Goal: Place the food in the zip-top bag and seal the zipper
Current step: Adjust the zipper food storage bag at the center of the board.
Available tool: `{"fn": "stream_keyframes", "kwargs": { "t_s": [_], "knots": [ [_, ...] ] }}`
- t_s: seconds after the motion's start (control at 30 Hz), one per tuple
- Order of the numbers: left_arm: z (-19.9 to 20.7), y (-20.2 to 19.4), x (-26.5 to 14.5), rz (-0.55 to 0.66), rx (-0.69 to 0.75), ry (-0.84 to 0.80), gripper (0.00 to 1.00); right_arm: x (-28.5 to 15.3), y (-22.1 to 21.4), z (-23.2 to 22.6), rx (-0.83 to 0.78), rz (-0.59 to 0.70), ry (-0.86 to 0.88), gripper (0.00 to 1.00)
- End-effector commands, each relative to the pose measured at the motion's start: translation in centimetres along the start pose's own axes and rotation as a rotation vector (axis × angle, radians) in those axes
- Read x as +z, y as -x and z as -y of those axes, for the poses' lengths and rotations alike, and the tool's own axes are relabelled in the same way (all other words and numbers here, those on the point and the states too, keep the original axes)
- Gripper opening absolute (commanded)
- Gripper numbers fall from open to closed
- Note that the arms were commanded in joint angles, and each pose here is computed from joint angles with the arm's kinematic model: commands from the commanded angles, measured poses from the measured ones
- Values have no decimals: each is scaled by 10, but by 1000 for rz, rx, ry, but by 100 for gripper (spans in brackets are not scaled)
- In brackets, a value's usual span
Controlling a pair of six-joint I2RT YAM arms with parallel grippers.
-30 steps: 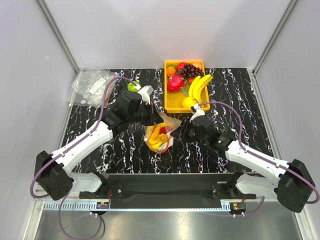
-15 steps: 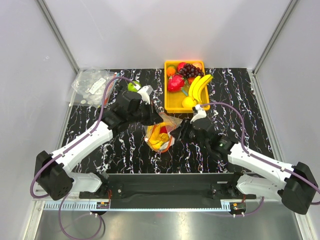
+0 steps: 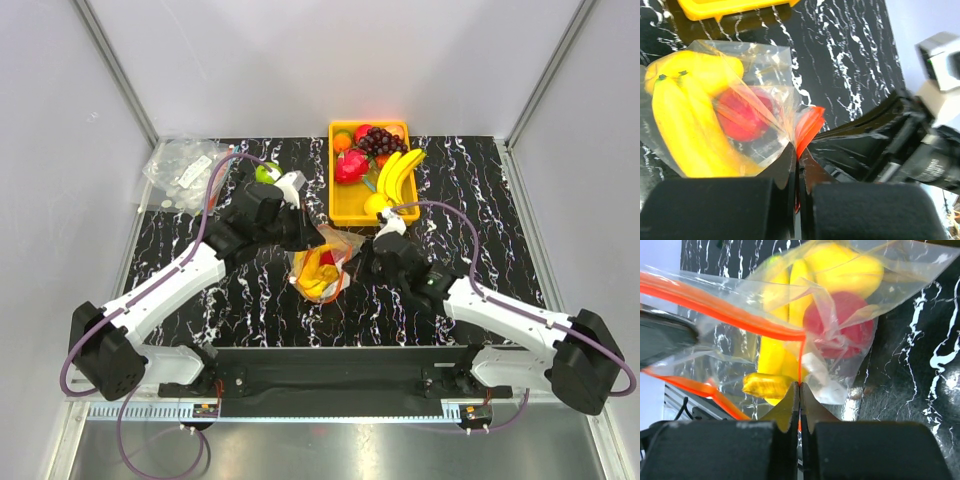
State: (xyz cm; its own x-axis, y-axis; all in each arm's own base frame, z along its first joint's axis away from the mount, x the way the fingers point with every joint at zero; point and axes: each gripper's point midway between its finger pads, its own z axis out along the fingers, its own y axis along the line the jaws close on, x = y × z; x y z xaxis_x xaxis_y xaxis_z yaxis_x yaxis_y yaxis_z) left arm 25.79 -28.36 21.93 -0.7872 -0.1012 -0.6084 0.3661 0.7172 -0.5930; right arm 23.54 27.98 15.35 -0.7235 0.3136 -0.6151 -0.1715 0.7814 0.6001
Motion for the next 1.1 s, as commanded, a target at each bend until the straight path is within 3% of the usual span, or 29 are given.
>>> {"fn": "stream_keyframes", "kwargs": {
  "t_s": [0.0, 0.33, 0.47, 0.5, 0.57, 0.77, 0.87, 1.07],
  "knots": [
    [6, 23, -15, 84, 50, 12, 0, -12, 28, -16, -22, 60, -17, 0],
    [-38, 55, -73, 230, 118, 358, 0, -39, 70, -30, -157, 77, -149, 0],
    [-31, 67, -107, 256, 162, 393, 0, -37, 84, -63, -170, 83, -78, 0],
    [-38, 59, -118, 217, 166, 441, 0, -35, 82, -74, -172, 59, -38, 0],
    [-33, 77, -149, 279, 187, 487, 0, -27, 82, -95, -194, 30, 5, 0],
    [-64, 84, -219, 364, 169, 769, 4, 17, 71, -148, -233, -73, 165, 0],
    [-81, 83, -225, 405, 130, 862, 5, 48, 65, -163, -249, -120, 206, 0],
    [-134, 79, -172, 402, 101, 996, 0, 113, 76, -167, -227, -56, 245, 0]
  ]
}}
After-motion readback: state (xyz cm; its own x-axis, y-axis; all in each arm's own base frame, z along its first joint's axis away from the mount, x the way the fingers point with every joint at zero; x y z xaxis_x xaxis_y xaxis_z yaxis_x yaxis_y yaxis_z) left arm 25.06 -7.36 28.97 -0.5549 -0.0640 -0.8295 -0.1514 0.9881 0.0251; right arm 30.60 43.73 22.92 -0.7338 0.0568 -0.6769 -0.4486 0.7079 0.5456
